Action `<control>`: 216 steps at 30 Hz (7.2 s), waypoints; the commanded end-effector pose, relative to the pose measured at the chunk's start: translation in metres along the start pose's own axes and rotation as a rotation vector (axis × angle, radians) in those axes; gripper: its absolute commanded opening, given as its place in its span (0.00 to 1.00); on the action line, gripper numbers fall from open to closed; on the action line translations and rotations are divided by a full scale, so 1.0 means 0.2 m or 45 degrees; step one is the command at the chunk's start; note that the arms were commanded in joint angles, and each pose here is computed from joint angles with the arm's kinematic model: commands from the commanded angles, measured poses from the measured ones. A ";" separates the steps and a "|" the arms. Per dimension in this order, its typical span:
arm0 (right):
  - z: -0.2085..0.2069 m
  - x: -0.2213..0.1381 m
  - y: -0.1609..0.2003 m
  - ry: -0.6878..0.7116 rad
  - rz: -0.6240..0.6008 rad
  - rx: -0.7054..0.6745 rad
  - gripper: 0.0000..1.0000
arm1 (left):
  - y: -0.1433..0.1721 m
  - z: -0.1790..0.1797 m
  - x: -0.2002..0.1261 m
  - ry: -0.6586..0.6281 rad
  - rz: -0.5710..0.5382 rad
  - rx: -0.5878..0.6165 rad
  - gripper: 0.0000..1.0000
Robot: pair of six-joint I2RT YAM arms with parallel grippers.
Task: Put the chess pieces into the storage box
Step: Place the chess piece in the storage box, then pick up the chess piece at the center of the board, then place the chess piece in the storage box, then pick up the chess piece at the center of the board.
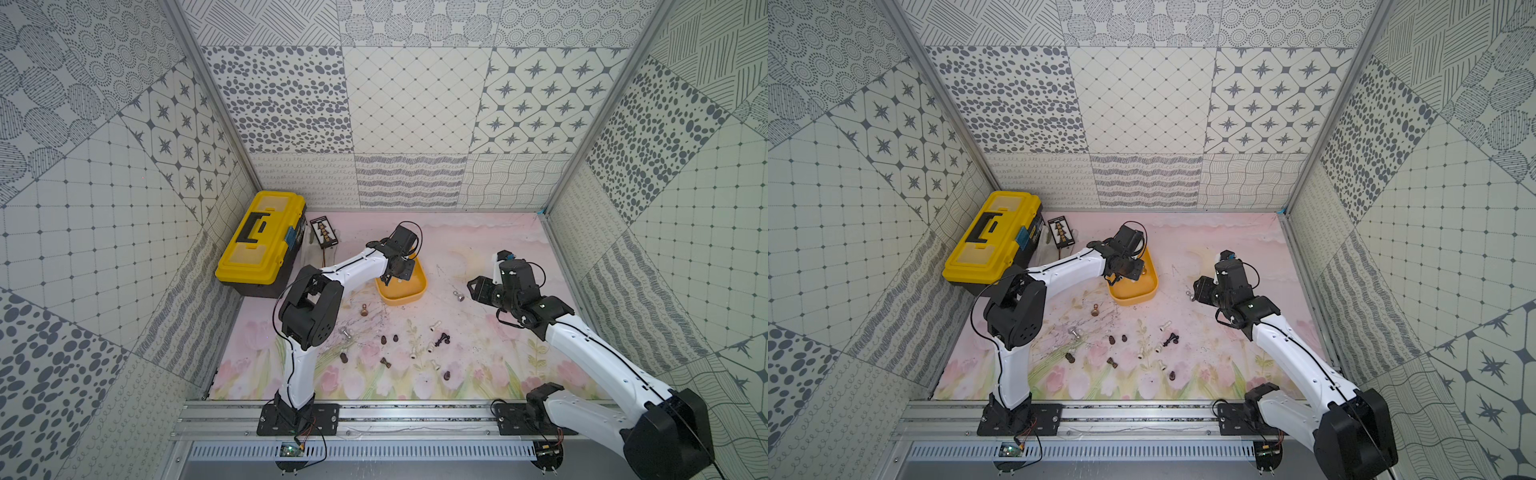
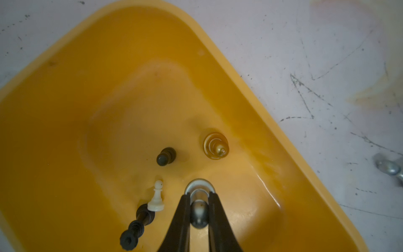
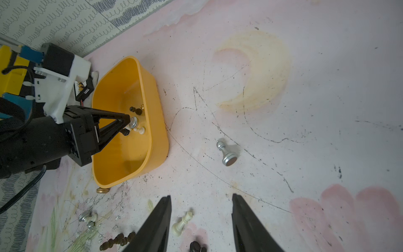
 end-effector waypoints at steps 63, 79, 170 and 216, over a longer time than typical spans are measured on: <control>-0.14 0.65 0.25 0.360 0.644 -0.403 0.32 | 0.24 -0.03 -0.64 0.209 -0.198 -0.226 0.45; 0.23 0.22 -0.02 -0.079 0.277 -0.290 0.19 | 0.10 -0.29 -0.73 0.478 -0.253 -0.176 0.44; 0.53 -0.02 0.10 -0.632 0.036 -0.347 0.85 | -0.22 0.17 -0.43 0.217 -0.334 -0.414 0.00; 0.19 -0.08 0.61 -0.073 0.541 -0.330 0.66 | -0.12 0.15 -0.58 0.109 -0.311 -0.307 0.36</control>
Point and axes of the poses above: each gripper's point midway between its finger pads, its own x axis out along the fingers, its own z axis along the line the jaws close on, y = z × x, the point moved 3 cm from there along -x, back along the fingers, and after that the axes turned 4 degrees about x, right-handed, at the moved point
